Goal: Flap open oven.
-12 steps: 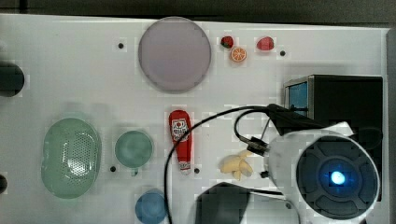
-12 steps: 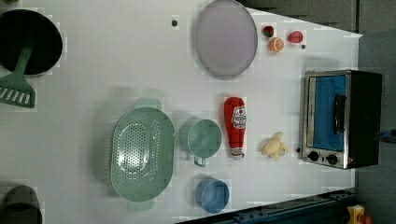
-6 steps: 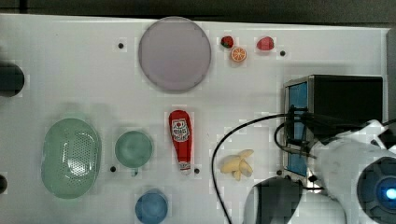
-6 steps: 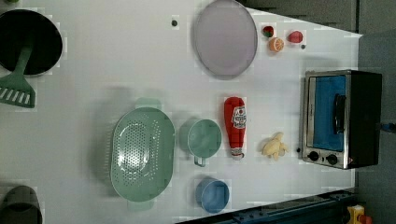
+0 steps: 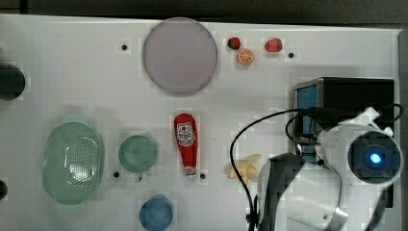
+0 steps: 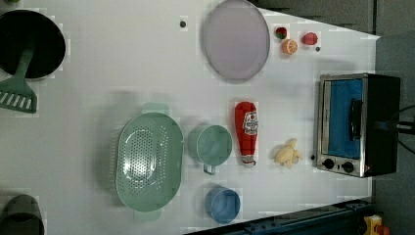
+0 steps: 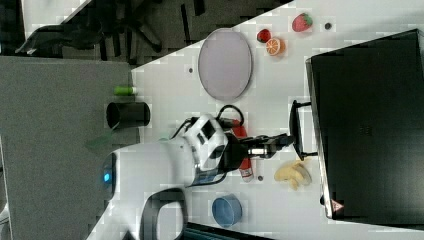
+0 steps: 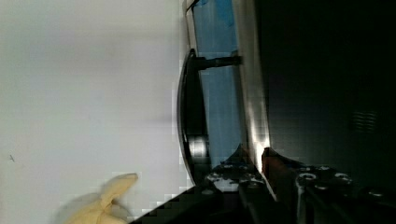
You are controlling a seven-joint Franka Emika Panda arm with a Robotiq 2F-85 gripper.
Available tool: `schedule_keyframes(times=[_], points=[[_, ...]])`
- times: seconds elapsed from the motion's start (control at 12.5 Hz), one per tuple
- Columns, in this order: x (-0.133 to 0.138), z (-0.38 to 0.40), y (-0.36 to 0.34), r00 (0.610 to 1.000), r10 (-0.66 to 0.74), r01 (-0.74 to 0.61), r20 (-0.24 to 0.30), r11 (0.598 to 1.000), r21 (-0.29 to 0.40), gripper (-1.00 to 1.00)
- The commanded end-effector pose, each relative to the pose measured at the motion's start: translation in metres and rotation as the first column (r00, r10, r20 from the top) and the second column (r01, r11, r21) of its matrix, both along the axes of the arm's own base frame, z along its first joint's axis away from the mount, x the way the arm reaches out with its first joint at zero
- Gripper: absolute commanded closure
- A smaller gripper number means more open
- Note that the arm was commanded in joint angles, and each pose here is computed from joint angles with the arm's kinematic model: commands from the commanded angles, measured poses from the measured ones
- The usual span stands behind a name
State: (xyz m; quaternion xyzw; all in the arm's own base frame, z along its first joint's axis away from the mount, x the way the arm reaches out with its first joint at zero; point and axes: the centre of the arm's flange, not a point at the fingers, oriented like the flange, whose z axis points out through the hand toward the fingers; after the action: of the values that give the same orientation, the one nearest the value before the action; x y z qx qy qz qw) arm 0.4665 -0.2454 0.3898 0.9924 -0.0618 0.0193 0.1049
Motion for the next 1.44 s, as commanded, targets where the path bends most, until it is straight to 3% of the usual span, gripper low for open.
schedule_keyframes(times=[0.08, 0.8, 1.28, 1.44], points=[[0.003, -0.028, -0.004, 0.997, 0.053, -0.053, -0.051, 0.999, 0.000, 0.65], [0.015, -0.081, 0.001, 0.995, 0.066, -0.067, -0.073, 0.998, -0.002, 0.65], [0.023, -0.097, 0.050, 0.987, 0.125, -0.124, -0.102, 0.992, 0.013, 0.65], [0.025, -0.108, 0.076, 0.984, 0.127, -0.132, -0.126, 0.991, -0.029, 0.65]])
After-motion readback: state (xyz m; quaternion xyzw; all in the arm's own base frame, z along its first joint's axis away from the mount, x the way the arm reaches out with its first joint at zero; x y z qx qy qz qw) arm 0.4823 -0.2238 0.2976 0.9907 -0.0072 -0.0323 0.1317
